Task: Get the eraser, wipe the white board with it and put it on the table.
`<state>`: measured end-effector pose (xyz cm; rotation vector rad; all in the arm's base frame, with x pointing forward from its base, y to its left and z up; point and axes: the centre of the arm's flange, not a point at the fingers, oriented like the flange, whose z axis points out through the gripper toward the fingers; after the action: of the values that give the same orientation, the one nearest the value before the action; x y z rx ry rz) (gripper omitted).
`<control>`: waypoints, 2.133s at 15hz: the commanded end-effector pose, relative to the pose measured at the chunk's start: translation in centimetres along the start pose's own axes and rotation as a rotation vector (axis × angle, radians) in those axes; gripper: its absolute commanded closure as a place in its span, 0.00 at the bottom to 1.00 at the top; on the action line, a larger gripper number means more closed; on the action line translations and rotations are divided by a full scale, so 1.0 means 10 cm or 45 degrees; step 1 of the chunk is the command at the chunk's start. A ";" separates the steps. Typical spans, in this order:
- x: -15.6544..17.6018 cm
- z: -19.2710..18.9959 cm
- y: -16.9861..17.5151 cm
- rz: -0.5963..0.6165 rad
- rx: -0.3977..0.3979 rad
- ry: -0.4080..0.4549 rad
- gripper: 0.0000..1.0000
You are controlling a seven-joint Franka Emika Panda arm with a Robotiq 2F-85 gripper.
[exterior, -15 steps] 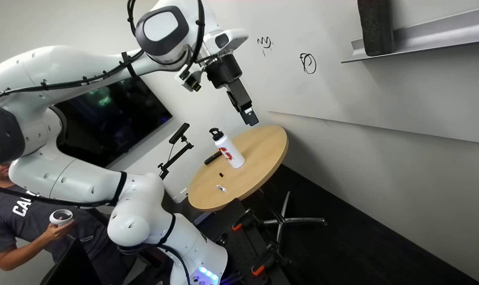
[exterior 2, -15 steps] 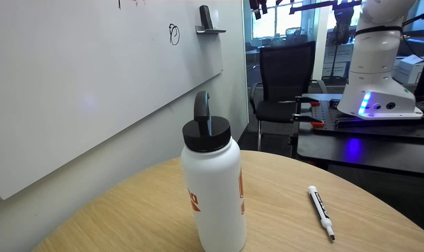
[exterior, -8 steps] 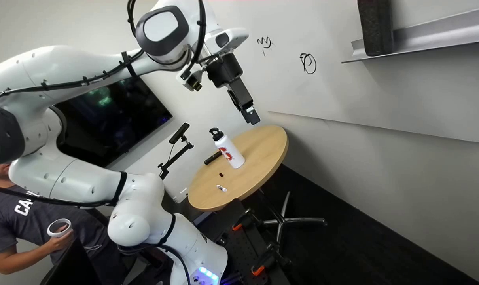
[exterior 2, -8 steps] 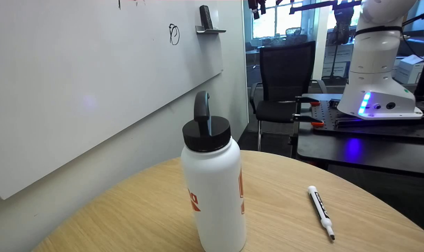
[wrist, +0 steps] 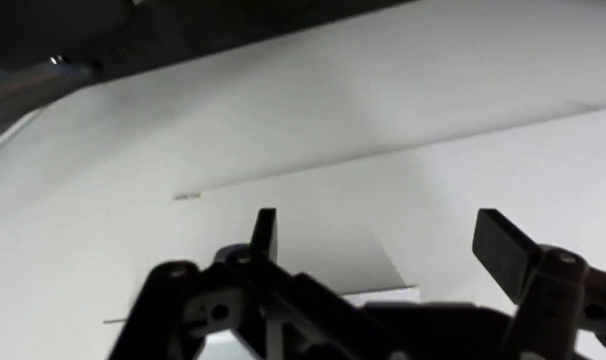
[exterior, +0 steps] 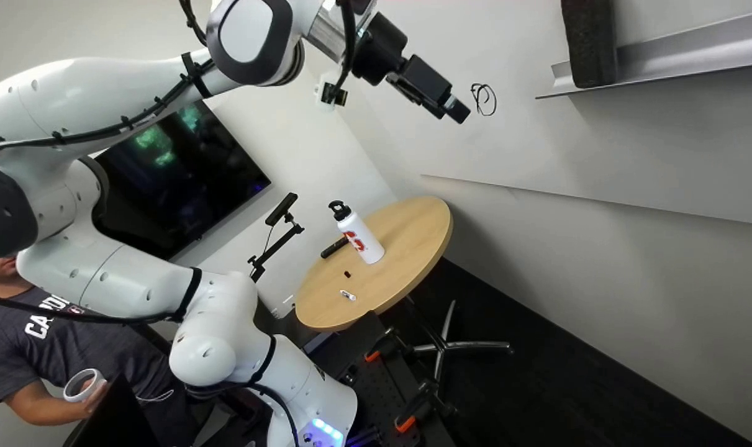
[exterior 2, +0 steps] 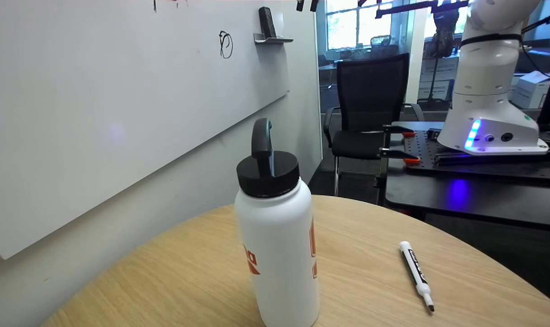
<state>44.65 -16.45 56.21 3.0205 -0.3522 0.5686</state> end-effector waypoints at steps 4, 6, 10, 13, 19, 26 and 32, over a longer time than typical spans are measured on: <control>0.19 0.12 0.21 -0.018 0.104 0.189 0.00; 0.20 0.18 0.21 -0.018 0.105 0.192 0.00; 0.24 0.25 0.16 0.001 0.131 0.278 0.00; 0.28 0.34 0.16 0.065 0.195 0.422 0.00; 0.31 0.63 0.35 0.138 0.144 0.686 0.00; 0.27 0.58 0.34 0.112 0.152 0.699 0.00; 0.31 0.62 0.29 0.075 0.072 0.857 0.00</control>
<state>48.44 -20.64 52.32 2.7366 -0.4159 1.4621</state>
